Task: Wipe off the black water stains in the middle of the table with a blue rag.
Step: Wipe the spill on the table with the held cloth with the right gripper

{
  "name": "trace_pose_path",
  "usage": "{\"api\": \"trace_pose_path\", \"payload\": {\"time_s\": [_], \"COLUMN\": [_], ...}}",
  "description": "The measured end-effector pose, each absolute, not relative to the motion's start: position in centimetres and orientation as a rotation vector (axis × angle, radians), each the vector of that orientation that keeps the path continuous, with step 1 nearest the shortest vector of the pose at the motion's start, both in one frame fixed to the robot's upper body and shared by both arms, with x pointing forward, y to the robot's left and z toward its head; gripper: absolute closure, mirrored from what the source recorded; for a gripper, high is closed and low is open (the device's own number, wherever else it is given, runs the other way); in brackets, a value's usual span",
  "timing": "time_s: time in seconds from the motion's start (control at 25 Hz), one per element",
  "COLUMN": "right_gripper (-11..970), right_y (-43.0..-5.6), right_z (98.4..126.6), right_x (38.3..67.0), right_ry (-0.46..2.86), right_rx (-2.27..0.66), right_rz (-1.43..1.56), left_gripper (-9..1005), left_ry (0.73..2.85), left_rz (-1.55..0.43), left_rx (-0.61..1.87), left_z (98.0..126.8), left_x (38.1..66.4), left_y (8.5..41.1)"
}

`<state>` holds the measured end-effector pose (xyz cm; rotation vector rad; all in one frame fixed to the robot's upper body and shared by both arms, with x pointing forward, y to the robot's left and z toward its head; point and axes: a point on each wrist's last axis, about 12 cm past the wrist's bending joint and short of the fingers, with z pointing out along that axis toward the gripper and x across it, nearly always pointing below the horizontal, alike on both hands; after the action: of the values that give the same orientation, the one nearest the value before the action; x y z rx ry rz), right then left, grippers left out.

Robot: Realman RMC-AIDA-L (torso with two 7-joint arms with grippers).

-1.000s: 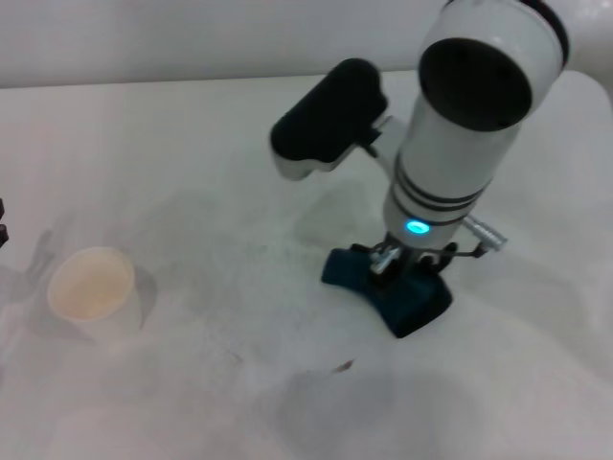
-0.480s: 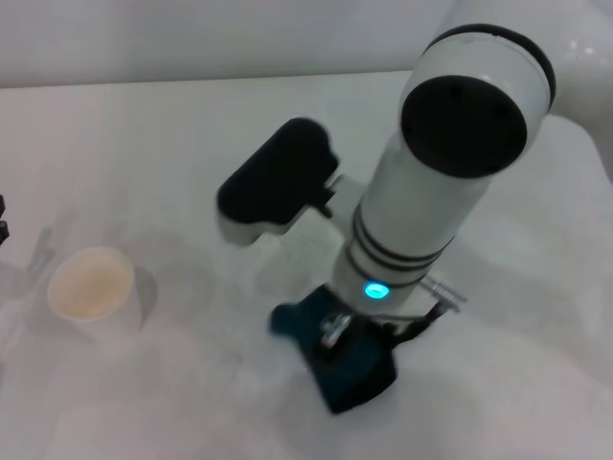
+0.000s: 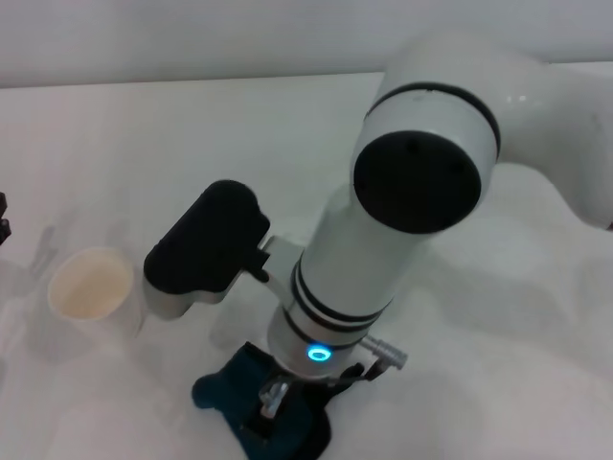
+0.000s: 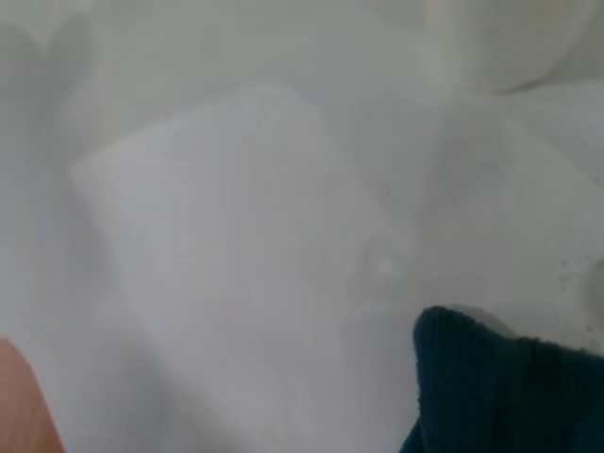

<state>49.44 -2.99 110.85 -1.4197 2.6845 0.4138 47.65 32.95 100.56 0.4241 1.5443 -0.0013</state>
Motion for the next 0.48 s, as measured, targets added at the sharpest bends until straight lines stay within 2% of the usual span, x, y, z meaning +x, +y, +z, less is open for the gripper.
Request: {"api": "trace_pose_path", "payload": {"time_s": [0.28,0.48], "right_gripper": [881,881], "right_y": [-2.4,-3.1], "right_z": [110.7,111.2], "right_x": [49.6,51.6], "right_ry": [2.653,2.662], "right_rx": [-1.416,-1.371], "right_rz": [0.443,0.320], "left_gripper": [116,116], "left_ry": [1.547,1.552], "left_rz": [-0.003,0.003], "left_rx": [0.421,0.415], "left_z": [100.5,100.4], "left_x": [47.5,47.3], "left_y": [32.9,33.1]}}
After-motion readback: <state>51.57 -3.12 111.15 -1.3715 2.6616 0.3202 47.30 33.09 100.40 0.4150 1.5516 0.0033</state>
